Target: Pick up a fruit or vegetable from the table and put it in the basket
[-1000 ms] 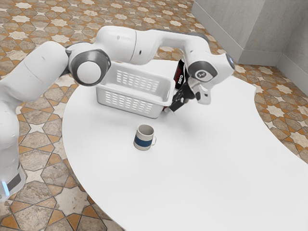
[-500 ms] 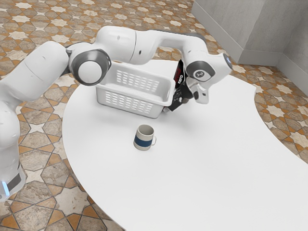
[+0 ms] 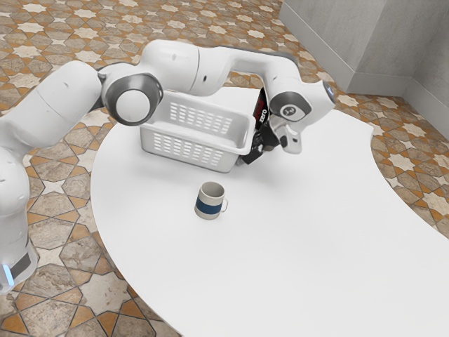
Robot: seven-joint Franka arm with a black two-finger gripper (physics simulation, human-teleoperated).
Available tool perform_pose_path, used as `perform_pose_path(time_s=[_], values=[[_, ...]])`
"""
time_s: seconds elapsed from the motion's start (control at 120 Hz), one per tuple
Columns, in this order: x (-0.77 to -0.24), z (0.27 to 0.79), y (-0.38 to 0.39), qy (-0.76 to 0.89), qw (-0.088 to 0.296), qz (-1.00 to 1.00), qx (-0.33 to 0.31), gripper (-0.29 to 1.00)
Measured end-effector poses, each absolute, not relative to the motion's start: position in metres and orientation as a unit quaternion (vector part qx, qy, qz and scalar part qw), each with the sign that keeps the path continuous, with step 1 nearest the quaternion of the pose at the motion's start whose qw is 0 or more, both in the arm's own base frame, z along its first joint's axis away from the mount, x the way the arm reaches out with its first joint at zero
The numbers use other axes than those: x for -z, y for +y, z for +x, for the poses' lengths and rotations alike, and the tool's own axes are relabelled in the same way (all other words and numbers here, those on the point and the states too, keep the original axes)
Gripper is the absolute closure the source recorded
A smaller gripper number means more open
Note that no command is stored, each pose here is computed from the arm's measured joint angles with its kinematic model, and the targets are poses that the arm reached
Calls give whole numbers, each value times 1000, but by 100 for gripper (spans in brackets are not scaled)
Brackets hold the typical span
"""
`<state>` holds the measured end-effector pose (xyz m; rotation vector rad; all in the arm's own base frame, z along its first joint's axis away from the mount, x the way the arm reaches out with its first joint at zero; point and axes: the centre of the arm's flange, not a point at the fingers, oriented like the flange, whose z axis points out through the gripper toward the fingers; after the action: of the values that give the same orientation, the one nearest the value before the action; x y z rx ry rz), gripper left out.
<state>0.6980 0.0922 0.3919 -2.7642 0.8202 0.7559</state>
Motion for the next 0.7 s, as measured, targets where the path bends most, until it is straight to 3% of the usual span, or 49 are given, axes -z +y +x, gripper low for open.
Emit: perform_pose_path(time_s=[0.283,0.475,0.7], values=[[-387,698,93,275,78,-923,-256,15],[-386,697,97,271,72,-926,-254,29],[-386,697,99,267,69,-928,-253,29]])
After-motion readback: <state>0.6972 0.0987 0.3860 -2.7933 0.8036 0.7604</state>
